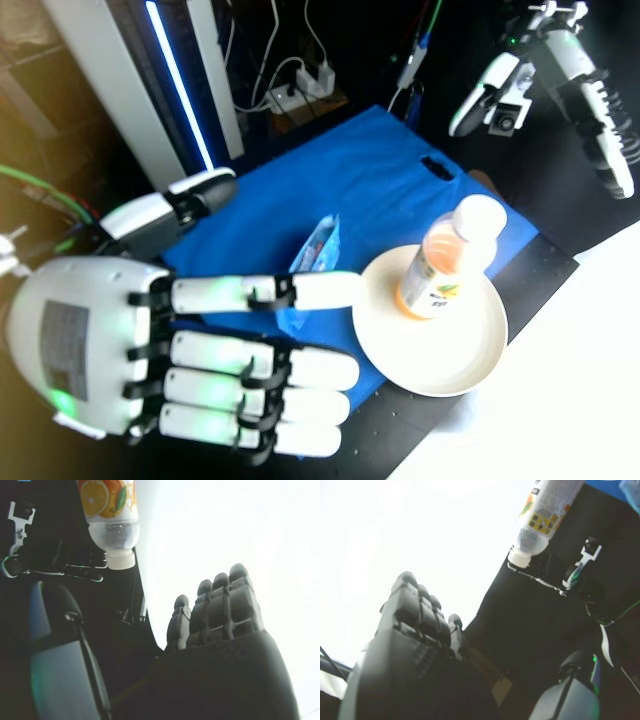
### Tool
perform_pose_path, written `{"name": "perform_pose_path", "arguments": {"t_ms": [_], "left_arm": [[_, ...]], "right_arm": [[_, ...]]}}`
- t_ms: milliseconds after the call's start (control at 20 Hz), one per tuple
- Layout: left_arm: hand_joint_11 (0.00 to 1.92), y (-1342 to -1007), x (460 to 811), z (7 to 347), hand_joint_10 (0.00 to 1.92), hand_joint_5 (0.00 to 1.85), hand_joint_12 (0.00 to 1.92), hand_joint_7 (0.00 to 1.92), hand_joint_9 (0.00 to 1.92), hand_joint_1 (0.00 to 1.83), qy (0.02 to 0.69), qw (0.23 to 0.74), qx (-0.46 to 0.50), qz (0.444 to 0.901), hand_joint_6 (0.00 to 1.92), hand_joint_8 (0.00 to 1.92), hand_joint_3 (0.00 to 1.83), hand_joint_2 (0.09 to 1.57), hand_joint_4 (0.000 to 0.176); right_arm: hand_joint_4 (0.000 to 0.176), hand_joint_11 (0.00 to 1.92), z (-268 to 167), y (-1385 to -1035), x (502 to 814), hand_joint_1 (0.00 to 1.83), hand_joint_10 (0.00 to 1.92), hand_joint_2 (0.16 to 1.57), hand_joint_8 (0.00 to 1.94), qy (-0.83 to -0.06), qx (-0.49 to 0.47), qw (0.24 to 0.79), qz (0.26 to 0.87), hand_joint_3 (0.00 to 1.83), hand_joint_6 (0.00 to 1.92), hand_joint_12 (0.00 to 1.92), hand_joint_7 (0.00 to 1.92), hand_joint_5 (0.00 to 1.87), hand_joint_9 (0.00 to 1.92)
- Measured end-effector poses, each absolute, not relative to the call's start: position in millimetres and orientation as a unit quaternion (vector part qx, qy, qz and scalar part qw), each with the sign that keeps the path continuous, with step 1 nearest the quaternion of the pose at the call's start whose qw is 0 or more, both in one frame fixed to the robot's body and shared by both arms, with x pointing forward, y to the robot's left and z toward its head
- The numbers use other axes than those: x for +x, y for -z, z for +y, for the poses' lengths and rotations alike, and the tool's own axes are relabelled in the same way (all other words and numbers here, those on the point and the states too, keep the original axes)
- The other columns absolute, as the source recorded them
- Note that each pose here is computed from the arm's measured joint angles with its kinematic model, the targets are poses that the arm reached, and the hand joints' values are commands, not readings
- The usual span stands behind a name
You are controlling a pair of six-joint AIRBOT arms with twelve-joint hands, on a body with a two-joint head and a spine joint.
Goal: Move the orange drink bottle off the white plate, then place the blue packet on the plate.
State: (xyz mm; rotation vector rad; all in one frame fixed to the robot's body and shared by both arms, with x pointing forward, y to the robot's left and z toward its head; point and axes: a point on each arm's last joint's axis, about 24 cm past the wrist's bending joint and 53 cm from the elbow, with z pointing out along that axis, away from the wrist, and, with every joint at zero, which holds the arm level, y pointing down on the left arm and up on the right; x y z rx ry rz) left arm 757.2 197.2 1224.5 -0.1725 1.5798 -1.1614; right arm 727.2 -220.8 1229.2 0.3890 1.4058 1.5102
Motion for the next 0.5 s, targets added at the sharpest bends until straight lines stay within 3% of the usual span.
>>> {"name": "perform_pose_path", "arguments": {"t_ms": [100,200,300,350,500], "left_arm": [[0.00,-1225.8,761.9,193.9,0.00,0.01,0.08,0.04,0.00,0.63,0.486,0.556,-0.070,0.671,0.00,0.00,0.00,0.62,0.055],[0.00,-1223.5,767.6,189.3,0.00,0.00,0.07,0.03,0.00,0.62,0.484,0.556,-0.070,0.672,0.00,0.00,0.01,0.65,0.070],[0.00,-1215.0,778.5,183.9,0.00,0.00,0.05,0.05,0.00,0.62,0.475,0.554,-0.078,0.680,0.00,0.00,0.01,0.65,0.071],[0.05,-1212.9,788.2,176.3,0.01,0.00,0.07,0.08,0.04,0.57,0.468,0.554,-0.082,0.684,0.00,0.01,0.00,0.65,0.048],[0.12,-1212.0,800.8,164.7,0.01,0.02,0.10,0.10,0.09,0.56,0.467,0.554,-0.091,0.683,0.00,0.00,0.00,0.61,0.047]], "right_arm": [[0.094,0.06,-219.2,-1228.6,726.9,0.62,0.00,0.75,0.00,-0.627,0.162,0.494,0.580,0.01,0.00,0.17,0.10,0.14,0.09],[0.099,0.06,-217.5,-1227.2,726.3,0.62,0.00,0.77,0.00,-0.626,0.159,0.493,0.583,0.01,0.00,0.16,0.09,0.15,0.09],[0.099,0.05,-216.5,-1226.8,725.8,0.63,0.00,0.77,0.00,-0.625,0.156,0.493,0.584,0.01,0.00,0.15,0.09,0.15,0.09],[0.093,0.08,-216.2,-1226.6,725.7,0.62,0.00,0.77,0.00,-0.626,0.156,0.492,0.585,0.01,0.00,0.16,0.08,0.14,0.10],[0.097,0.11,-215.1,-1225.8,725.3,0.61,0.01,0.78,0.01,-0.625,0.153,0.492,0.587,0.01,0.01,0.16,0.10,0.16,0.11]]}}
